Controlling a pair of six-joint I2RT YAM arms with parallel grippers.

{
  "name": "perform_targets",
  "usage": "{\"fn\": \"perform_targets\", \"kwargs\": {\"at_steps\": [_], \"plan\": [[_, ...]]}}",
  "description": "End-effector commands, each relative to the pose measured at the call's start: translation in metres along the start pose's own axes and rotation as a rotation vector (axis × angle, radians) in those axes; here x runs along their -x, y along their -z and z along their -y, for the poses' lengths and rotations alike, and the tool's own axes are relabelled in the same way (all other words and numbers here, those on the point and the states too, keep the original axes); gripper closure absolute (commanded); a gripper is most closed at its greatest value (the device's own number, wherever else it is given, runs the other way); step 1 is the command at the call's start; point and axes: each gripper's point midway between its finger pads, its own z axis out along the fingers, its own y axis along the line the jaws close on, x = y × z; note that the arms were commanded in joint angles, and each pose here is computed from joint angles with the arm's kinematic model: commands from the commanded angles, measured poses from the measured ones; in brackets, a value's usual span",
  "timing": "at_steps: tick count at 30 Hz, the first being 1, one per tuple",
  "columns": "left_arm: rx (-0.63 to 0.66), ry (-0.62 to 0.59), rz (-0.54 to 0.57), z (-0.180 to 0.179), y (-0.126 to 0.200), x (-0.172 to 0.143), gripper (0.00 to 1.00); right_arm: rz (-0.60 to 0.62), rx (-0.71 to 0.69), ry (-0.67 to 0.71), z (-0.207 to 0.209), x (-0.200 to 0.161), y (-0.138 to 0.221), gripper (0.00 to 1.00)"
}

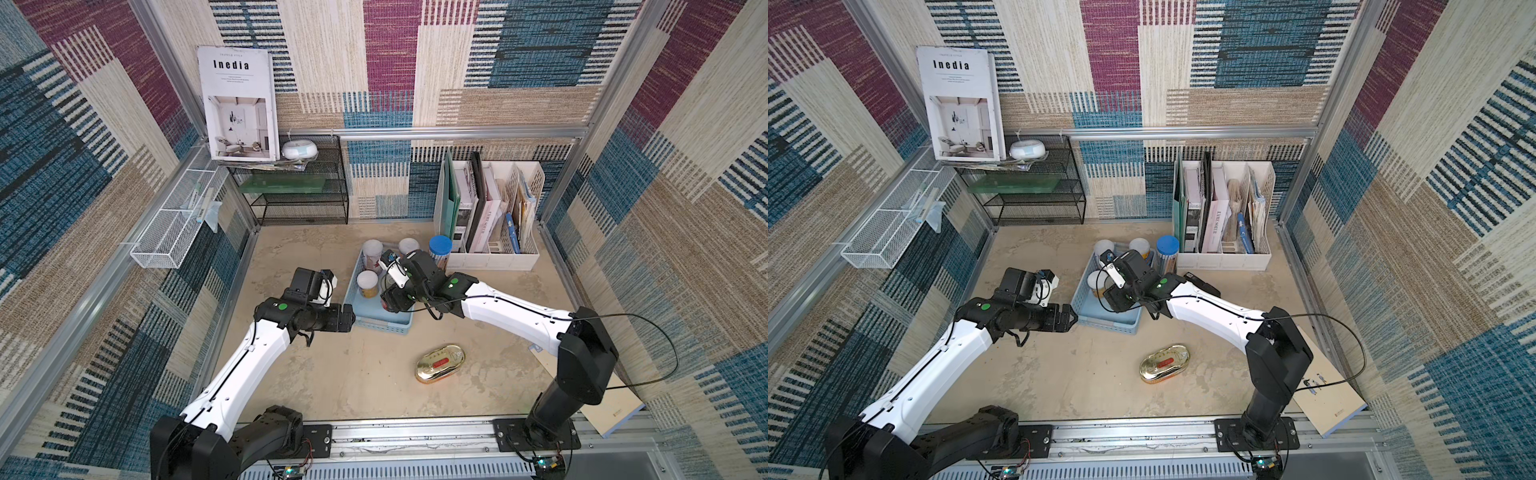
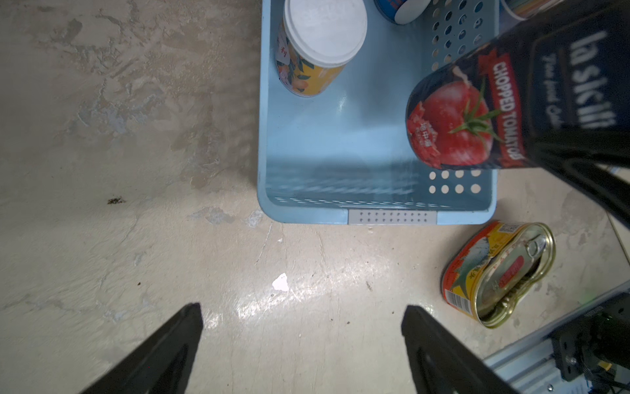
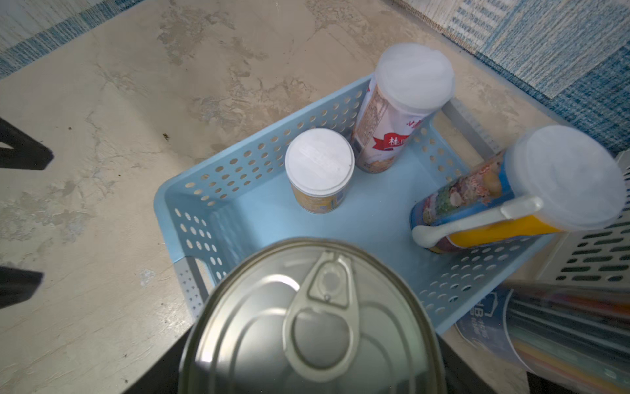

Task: Put the canned food in the basket
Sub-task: Place the canned food in the basket.

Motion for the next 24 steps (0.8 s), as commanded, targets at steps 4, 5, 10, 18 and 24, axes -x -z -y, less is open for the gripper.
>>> {"fn": "perform_targets", "kwargs": {"at_steps": [4,5,10,18,24], "plan": [[-0.014,-0.002,0.007,0.002,-0.002,0.003,0.04,0.056,-0.007,-0.007,0.019,0.015,-0.023,0.44],[-0.014,-0.001,0.005,0.002,-0.002,0.002,0.04,0.039,-0.007,-0.003,0.021,0.013,-0.028,0.43],[-0.01,-0.001,0.001,0.001,-0.003,0.002,0.03,0.012,-0.024,-0.007,0.034,0.007,-0.047,0.44],[-0.009,-0.001,-0.01,0.001,-0.006,0.001,0.04,-0.02,-0.056,-0.016,0.051,-0.001,-0.067,0.44],[-0.011,0.001,-0.018,0.001,-0.006,0.0,0.05,-0.055,-0.072,-0.026,0.062,-0.013,-0.076,0.43]]}}
